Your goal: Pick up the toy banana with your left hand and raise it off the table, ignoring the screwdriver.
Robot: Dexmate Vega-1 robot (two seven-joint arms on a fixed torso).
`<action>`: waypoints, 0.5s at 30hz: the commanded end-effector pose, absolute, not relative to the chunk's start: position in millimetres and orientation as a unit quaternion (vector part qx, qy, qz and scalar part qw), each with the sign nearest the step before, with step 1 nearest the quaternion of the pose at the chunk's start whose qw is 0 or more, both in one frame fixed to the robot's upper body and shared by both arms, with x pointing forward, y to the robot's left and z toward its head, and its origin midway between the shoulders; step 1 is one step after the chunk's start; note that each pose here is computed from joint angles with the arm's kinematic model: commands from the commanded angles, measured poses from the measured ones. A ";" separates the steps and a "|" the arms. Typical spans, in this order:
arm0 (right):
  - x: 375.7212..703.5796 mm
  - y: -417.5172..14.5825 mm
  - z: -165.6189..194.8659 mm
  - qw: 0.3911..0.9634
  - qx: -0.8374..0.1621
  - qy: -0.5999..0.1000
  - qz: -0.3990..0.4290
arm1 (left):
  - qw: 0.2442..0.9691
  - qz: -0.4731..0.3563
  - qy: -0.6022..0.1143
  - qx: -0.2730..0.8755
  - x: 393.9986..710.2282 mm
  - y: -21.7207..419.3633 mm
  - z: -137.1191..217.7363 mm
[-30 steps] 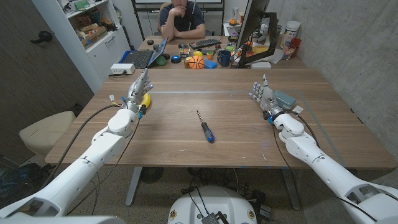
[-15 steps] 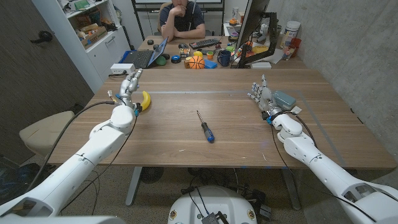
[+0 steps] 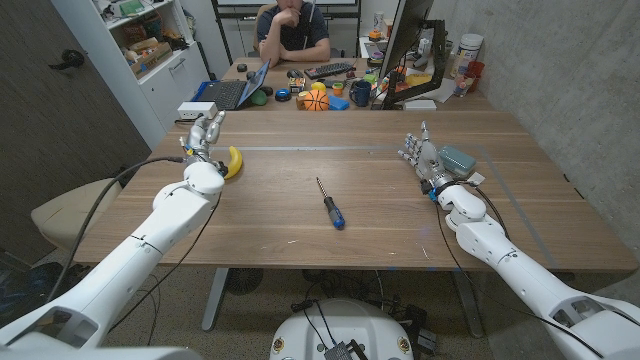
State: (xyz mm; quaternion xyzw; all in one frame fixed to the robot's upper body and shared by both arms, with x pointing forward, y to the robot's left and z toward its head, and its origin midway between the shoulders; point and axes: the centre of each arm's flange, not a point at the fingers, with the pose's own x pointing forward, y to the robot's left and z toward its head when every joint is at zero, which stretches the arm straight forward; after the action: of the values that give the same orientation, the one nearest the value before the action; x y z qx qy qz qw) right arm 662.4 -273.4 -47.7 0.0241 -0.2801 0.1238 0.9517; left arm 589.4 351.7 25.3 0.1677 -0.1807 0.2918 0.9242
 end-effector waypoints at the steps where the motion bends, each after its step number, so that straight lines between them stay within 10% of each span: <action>1: 659.6 -279.0 -50.0 0.951 0.027 -0.283 0.124 | 0.922 0.325 -0.109 0.178 590.9 345.7 32.3; 15: 650.5 -273.7 -46.7 0.945 0.020 -0.300 0.132 | 0.927 0.330 -0.030 0.178 607.1 353.6 26.9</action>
State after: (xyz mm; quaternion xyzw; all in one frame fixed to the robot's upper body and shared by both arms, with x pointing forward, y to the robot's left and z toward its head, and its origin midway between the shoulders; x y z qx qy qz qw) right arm 656.8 -276.2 -48.5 0.0240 -0.2885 0.1276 0.9486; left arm 596.9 349.8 31.0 0.1796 -0.0840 0.3217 0.9258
